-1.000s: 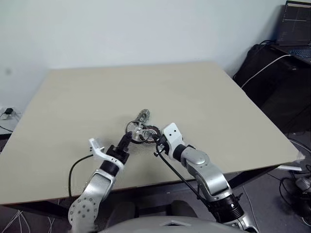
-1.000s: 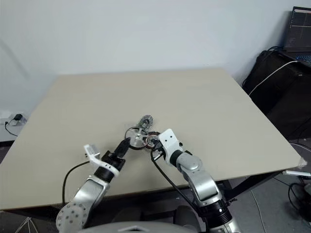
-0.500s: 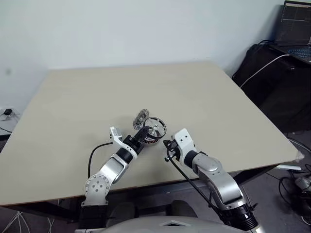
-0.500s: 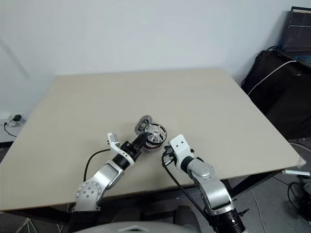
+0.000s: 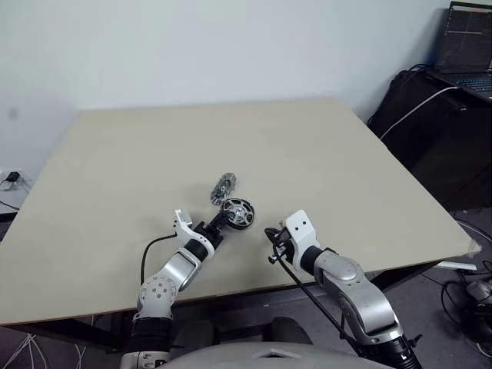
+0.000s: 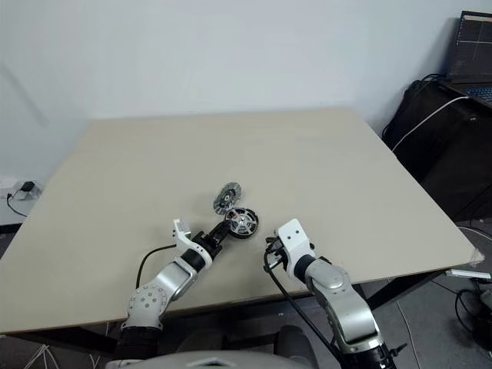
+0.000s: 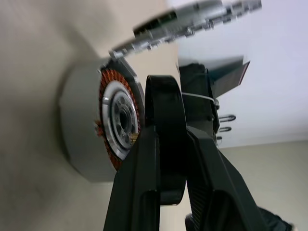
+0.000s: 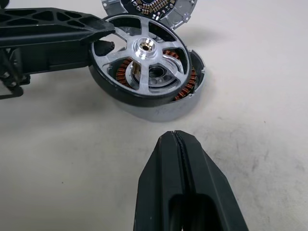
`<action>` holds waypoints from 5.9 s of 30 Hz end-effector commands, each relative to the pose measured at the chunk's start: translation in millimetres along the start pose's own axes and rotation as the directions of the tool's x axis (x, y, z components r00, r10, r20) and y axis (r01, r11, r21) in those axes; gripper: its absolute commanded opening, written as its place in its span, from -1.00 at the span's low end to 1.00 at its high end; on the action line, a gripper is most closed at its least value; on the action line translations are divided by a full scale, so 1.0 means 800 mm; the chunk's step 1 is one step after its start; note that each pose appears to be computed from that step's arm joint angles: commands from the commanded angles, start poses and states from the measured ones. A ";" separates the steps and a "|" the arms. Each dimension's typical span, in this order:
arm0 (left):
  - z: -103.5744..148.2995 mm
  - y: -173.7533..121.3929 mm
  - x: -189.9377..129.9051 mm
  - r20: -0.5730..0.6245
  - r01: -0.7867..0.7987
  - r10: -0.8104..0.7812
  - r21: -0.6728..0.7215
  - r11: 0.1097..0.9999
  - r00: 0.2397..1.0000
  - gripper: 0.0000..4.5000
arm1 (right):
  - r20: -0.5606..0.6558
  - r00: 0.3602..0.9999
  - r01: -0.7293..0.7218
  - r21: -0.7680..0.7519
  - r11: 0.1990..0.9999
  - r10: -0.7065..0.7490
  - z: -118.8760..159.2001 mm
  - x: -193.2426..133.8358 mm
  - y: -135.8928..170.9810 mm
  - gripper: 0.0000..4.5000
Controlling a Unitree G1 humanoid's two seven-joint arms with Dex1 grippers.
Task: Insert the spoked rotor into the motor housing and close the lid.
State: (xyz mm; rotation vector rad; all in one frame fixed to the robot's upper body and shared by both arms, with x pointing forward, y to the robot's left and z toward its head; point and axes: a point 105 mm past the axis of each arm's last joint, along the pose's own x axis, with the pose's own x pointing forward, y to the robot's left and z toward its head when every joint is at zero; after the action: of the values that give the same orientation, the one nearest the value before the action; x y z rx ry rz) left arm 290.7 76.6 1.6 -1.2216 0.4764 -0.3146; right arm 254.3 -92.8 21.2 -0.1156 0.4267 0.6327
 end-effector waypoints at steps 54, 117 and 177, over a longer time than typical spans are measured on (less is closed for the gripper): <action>-0.016 -0.052 0.032 0.004 0.160 -0.160 0.001 0.987 0.987 0.99 | 0.059 0.998 -0.002 -0.019 1.000 0.004 0.018 0.003 0.004 -1.00; 0.001 -0.020 -0.063 0.151 -0.109 -0.122 0.947 0.301 0.981 -1.00 | -0.080 0.939 -0.338 -0.390 0.857 0.334 0.077 0.077 0.035 -0.45; -0.022 0.016 -0.088 0.158 -0.126 -0.098 0.953 0.274 0.982 -1.00 | -0.310 0.916 -0.307 -0.129 0.943 0.255 0.070 0.007 0.023 -0.98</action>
State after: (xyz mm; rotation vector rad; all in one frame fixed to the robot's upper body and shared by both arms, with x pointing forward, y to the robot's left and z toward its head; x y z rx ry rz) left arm 218.9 103.4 -8.2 0.0299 0.0727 -0.3703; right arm 260.1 -65.6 45.0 -0.3380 0.7706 0.9727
